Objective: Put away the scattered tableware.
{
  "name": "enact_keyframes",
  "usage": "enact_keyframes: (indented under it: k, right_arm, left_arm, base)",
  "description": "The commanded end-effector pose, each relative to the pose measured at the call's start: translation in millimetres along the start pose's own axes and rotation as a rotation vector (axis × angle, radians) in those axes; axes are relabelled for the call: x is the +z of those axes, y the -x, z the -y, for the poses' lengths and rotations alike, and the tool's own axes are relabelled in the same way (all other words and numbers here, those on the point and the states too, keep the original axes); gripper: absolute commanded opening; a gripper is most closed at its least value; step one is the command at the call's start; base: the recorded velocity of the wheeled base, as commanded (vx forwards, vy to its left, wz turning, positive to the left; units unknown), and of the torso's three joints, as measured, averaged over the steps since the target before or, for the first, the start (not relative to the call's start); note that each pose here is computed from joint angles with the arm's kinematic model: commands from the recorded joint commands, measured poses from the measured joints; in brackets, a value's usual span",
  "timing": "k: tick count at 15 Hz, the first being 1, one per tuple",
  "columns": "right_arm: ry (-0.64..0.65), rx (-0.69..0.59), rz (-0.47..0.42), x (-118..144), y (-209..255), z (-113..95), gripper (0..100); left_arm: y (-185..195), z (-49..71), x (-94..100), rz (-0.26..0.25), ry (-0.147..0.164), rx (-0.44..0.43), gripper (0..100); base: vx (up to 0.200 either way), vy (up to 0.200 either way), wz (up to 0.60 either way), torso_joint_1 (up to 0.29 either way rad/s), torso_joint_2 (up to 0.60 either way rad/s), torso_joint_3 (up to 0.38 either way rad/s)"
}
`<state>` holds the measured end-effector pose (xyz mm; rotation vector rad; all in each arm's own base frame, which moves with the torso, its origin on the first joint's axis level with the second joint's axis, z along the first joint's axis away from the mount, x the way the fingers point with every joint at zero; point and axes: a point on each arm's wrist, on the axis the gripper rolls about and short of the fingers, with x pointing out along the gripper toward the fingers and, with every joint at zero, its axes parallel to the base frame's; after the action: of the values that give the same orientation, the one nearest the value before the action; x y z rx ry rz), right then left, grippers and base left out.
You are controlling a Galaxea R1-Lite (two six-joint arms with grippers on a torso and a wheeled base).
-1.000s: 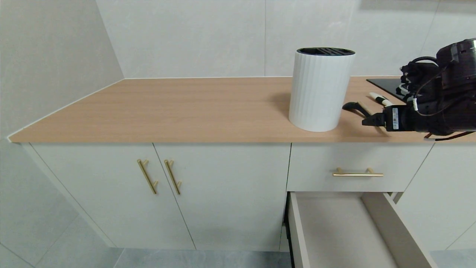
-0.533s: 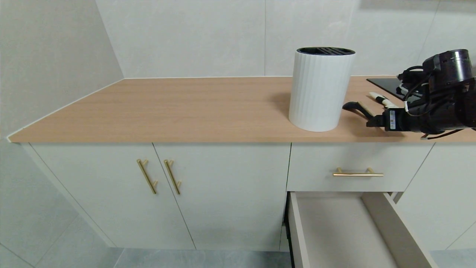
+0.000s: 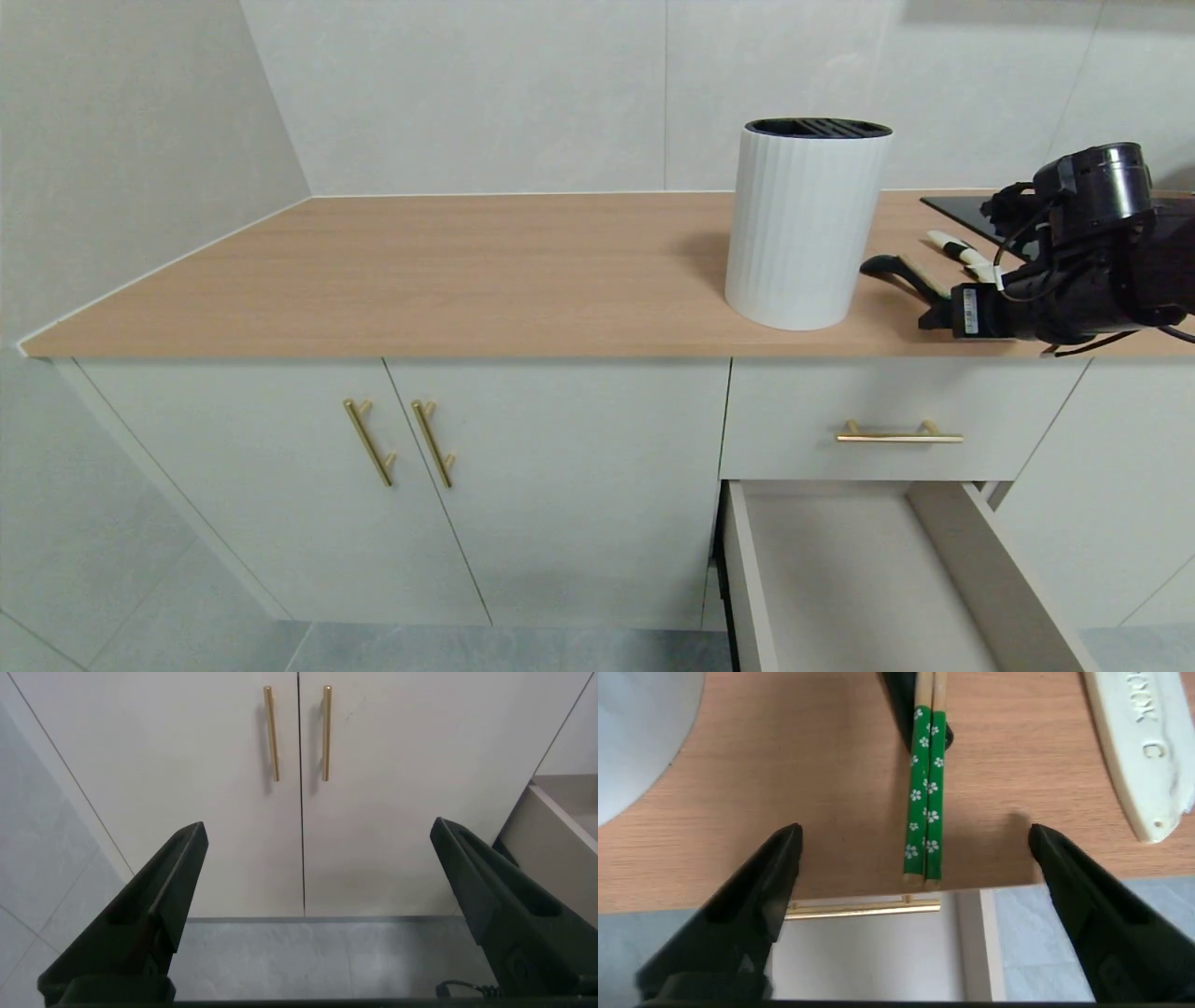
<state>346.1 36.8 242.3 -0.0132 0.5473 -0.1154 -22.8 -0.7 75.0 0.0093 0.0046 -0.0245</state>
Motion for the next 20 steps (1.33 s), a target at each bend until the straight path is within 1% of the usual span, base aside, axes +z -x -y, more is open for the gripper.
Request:
enact_keyframes:
  k: [1, 8, 10, 12, 13, 15, 16, 17, 19, 20]
  right_arm:
    - [-0.001, 0.002, 0.001, 0.6, -1.0, -0.3, 0]
    - [-0.002, -0.014, 0.007, 1.1, 3.4, -0.1, 0]
    - [-0.012, -0.026, 0.025, 4.0, 8.9, 1.2, 0]
    - [-0.036, -0.011, 0.042, 2.4, 28.1, 0.4, 0]
    - [-0.041, 0.005, 0.06, 1.5, 43.0, -0.4, 0]
    - [-0.101, 0.042, 0.096, -6.1, 81.1, 0.1, 0]
    - [-0.101, 0.042, 0.096, -6.1, 81.1, 0.1, 0]
    - [-0.118, 0.053, 0.12, -19.6, 115.4, 8.3, 0]
    - [-0.11, 0.057, 0.11, -35.5, 139.7, 17.2, 0]
    - [-0.098, 0.064, 0.094, -50.7, 153.9, 23.0, 0]
  left_arm:
    - [0.0, 0.0, 0.0, 0.0, 0.0, 0.0, 100]
    - [0.0, 0.0, 0.0, 0.0, 0.0, 0.0, 100]
    - [0.0, 0.0, 0.0, 0.0, 0.0, 0.0, 100]
    - [0.0, 0.0, 0.0, 0.0, 0.0, 0.0, 100]
    - [0.0, 0.0, 0.0, 0.0, 0.0, 0.0, 100]
    - [0.0, 0.0, 0.0, 0.0, 0.0, 0.0, 100]
    - [0.0, 0.0, 0.0, 0.0, 0.0, 0.0, 100]
    - [0.0, 0.0, 0.0, 0.0, 0.0, 0.0, 100]
    - [0.0, 0.0, 0.0, 0.0, 0.0, 0.0, 100]
    - [0.0, 0.0, 0.0, 0.0, 0.0, 0.0, 100]
  base:
    - [0.0, 0.0, 0.0, 0.0, 0.0, 0.0]
    - [0.0, 0.0, 0.0, 0.0, 0.0, 0.0]
    - [0.0, 0.0, 0.0, 0.0, 0.0, 0.0]
    - [0.0, 0.0, 0.0, 0.0, 0.0, 0.0]
    - [0.0, 0.0, 0.0, 0.0, 0.0, 0.0]
    - [0.0, 0.0, 0.0, 0.0, 0.0, 0.0]
    - [0.0, 0.0, 0.0, 0.0, 0.0, 0.0]
    - [0.0, 0.0, 0.0, 0.0, 0.0, 0.0]
    - [0.0, 0.0, 0.0, 0.0, 0.0, 0.0]
    - [0.0, 0.0, 0.0, 0.0, 0.0, 0.0]
